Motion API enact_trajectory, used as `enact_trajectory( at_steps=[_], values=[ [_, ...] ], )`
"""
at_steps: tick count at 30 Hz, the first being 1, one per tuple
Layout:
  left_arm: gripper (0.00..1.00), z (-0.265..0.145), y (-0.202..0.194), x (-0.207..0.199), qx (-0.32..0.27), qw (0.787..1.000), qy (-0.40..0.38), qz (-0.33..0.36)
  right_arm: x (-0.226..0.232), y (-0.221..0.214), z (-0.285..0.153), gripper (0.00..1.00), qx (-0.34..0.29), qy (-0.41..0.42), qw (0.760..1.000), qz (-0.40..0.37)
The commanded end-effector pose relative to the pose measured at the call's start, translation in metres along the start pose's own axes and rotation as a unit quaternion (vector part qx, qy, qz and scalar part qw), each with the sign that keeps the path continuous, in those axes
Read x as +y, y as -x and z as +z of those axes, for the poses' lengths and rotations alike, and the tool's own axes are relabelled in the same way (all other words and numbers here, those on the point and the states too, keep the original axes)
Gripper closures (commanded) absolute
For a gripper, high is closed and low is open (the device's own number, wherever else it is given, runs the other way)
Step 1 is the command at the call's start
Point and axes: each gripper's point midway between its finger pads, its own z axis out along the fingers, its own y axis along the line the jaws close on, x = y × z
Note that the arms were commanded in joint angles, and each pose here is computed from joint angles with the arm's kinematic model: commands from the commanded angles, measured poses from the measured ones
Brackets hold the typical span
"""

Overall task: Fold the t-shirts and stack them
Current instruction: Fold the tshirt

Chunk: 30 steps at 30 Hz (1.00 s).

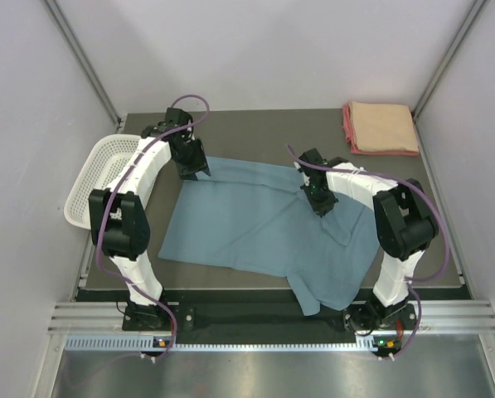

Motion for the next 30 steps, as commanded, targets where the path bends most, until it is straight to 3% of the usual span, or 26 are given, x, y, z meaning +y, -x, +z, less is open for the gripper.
enact_trajectory(
  at_steps=[1,12,24,30],
  values=[
    [0.49,-0.01,0.013,-0.009,-0.019,1.0,-0.013,0.011,-0.027,0.028,-0.018,0.9,-0.042,-0.02,0.999,0.014],
    [0.49,-0.007,0.008,-0.005,-0.004,1.0,-0.007,0.014,-0.072,0.052,-0.003,0.84,-0.046,-0.021,0.996,0.08],
    [0.49,-0.006,0.01,-0.008,0.004,1.0,-0.013,0.016,-0.141,0.078,0.003,0.67,-0.037,-0.072,0.983,0.163],
    [0.49,-0.004,0.01,-0.01,0.005,1.0,-0.016,0.015,-0.112,0.086,-0.034,0.55,-0.072,-0.03,0.986,0.146]
  ],
)
